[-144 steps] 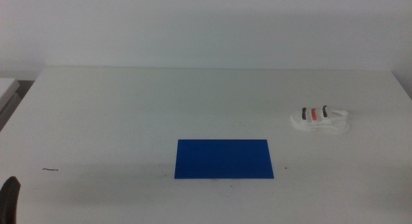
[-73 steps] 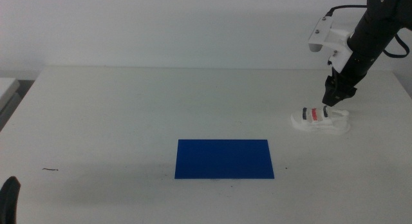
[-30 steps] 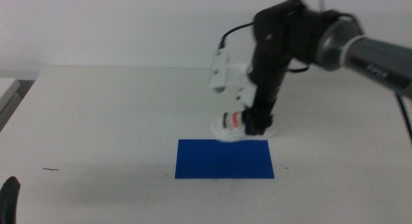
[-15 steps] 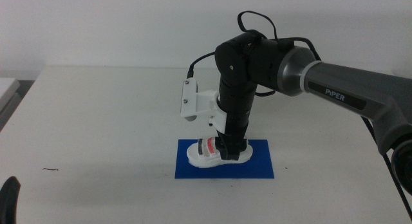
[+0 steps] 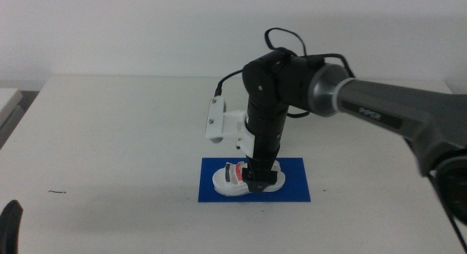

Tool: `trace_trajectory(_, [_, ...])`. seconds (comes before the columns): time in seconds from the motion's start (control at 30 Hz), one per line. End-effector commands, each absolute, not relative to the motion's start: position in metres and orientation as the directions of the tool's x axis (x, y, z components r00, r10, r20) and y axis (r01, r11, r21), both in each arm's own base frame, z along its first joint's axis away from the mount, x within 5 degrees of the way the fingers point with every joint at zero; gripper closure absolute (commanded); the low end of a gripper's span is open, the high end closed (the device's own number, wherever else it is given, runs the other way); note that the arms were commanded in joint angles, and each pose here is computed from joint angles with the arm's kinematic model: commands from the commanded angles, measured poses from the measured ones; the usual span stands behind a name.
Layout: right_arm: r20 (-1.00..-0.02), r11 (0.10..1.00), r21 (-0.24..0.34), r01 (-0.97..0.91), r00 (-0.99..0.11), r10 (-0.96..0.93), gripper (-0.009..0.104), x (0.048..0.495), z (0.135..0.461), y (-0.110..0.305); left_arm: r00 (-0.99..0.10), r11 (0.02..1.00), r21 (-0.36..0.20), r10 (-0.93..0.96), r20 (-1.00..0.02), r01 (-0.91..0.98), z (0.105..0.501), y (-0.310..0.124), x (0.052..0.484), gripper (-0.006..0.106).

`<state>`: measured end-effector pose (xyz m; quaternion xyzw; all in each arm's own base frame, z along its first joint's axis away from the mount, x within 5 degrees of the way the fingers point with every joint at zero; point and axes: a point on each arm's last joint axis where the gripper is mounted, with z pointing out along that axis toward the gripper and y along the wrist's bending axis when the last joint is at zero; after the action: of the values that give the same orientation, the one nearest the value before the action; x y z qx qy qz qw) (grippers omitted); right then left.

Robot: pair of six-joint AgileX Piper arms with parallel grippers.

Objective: Use one arm to grab the shoe from the table and place it on the mat.

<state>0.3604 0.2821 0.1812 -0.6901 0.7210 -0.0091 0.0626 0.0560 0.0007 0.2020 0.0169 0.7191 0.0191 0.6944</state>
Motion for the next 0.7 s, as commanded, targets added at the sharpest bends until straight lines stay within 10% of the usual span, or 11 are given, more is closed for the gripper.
trace_trajectory(0.0, [-0.154, 0.144, -0.181, -0.973, -0.116, -0.981, 0.018, 0.361, 0.209, 0.269, -0.028, 0.999, 0.046, 0.046, -0.999, -0.001, 0.203, 0.001, 0.056, 0.007])
trace_trajectory(0.13, [-0.411, 0.508, -0.289, -0.811, -0.374, -0.831, 0.020, 0.335, 0.270, 0.210, -0.028, 0.999, 0.046, 0.046, -0.999, -0.001, 0.203, 0.001, 0.056, 0.007])
trace_trajectory(0.33, [-0.751, 0.859, -0.249, -0.448, -0.471, -0.464, 0.021, 0.237, 0.314, 0.085, -0.028, 0.999, 0.046, 0.046, -0.999, -0.001, 0.203, 0.001, 0.056, 0.007])
trace_trajectory(0.4, [-0.850, 0.934, -0.160, -0.321, -0.437, -0.296, 0.021, 0.195, 0.321, 0.054, -0.028, 0.999, 0.046, 0.046, -0.999, -0.001, 0.203, 0.001, 0.056, 0.007])
trace_trajectory(0.67, [-0.947, 0.989, -0.148, -0.010, -0.286, -0.144, 0.021, 0.085, 0.285, -0.003, -0.028, 0.999, 0.046, 0.046, -0.999, -0.001, 0.203, 0.001, 0.056, 0.007])
